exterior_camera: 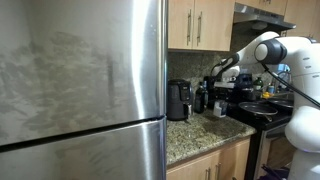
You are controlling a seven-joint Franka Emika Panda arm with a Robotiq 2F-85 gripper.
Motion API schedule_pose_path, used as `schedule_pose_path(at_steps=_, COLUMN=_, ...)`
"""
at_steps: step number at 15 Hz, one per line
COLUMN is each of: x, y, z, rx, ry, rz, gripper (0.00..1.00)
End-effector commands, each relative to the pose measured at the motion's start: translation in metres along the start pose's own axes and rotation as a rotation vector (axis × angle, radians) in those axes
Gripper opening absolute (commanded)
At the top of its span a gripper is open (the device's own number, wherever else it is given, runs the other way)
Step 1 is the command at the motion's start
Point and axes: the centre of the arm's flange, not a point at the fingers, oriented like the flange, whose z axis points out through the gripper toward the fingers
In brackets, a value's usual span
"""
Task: Place the two bottles between the air fryer and the stove then move the salt shaker to the left
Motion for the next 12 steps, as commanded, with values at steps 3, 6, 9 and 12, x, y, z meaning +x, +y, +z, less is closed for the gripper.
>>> schedule_pose_path(at_steps=3, x=-0.112, y=0.001, z=-0.065, rx=0.088, ry=-0.024, rz=-0.299, gripper=0.31)
schedule_pose_path(at_steps=6, x=-0.099, y=-0.02, z=-0.058, rx=0.084, ry=-0.026, rz=-0.31, gripper=0.56)
schedule_pose_path(at_steps=9, x=-0.109, y=-0.011, z=-0.076, rx=0.115, ry=-0.016, rz=-0.356, gripper=0.31)
schedule_pose_path(at_steps=12, x=-0.164, y=-0.038, z=-0.073, rx=0.149, ry=-0.066, rz=-0.534, gripper=0.31)
